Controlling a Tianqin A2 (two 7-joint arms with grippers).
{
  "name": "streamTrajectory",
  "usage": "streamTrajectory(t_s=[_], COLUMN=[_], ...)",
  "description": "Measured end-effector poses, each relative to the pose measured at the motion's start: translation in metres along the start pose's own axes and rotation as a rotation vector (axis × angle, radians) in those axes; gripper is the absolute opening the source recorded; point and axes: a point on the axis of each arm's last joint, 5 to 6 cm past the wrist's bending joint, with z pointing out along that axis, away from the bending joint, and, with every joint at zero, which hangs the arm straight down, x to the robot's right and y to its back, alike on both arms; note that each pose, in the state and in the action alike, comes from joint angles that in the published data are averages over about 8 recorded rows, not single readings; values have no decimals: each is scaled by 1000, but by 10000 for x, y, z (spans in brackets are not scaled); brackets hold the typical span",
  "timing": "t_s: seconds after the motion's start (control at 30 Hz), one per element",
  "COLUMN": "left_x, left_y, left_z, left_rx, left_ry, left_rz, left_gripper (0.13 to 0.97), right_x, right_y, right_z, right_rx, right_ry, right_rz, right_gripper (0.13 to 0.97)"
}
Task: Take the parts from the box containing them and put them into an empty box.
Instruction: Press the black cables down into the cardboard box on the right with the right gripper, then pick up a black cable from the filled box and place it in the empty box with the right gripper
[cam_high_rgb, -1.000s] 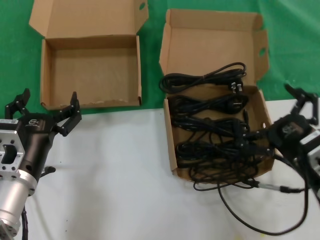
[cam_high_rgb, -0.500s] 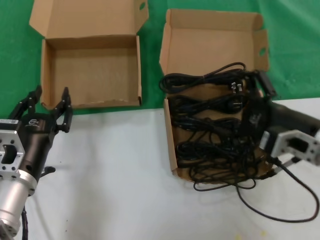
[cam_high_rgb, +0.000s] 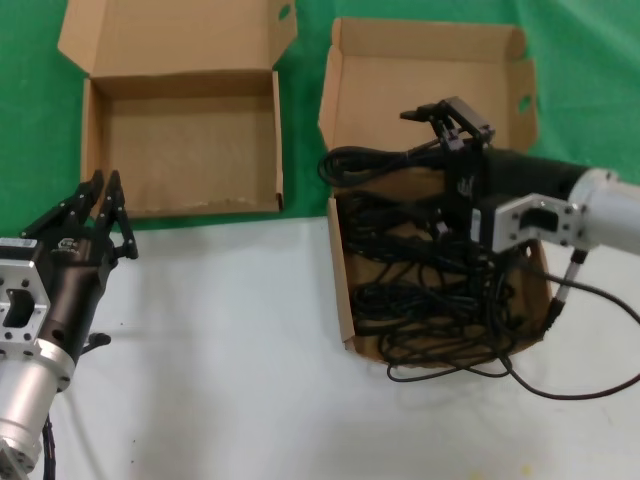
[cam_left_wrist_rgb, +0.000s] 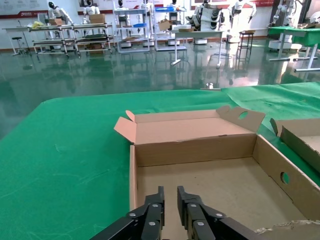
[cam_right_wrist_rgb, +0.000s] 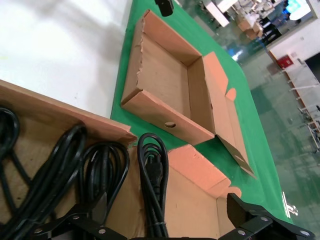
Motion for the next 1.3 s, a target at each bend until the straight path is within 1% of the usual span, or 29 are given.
streamTrajectory(t_s=[0.03,0.1,0.3,0.33,0.4,0.6,0.63,0.9,0.93,1.2,1.3], left_x=[0,0,0,0,0,0,0,0,0,0,0], left_y=[0,0,0,0,0,0,0,0,0,0,0], left_z=[0,0,0,0,0,0,0,0,0,0,0], left_rx=[0,0,0,0,0,0,0,0,0,0,0], left_ry=[0,0,0,0,0,0,0,0,0,0,0], left_rz=[0,0,0,0,0,0,0,0,0,0,0], left_gripper=[263,228,183,174,156,149,148,145,145,145,145], right_x=[23,57,112,118,128,136,133,91,88,97,109], right_y=[5,14,39,44,53,85,90,117,118,109,103], right_z=[33,89,214,230,257,300,303,318,321,343,346], right_rx=[1,1,-7,-8,-10,-13,-13,-11,-11,-7,-8], right_ry=[-3,-9,-25,-26,-29,-39,-41,-56,-57,-59,-59], right_rz=[-8,-24,-66,-70,-76,-80,-79,-70,-69,-66,-69], right_gripper=[910,880,791,791,745,607,607,397,397,251,251])
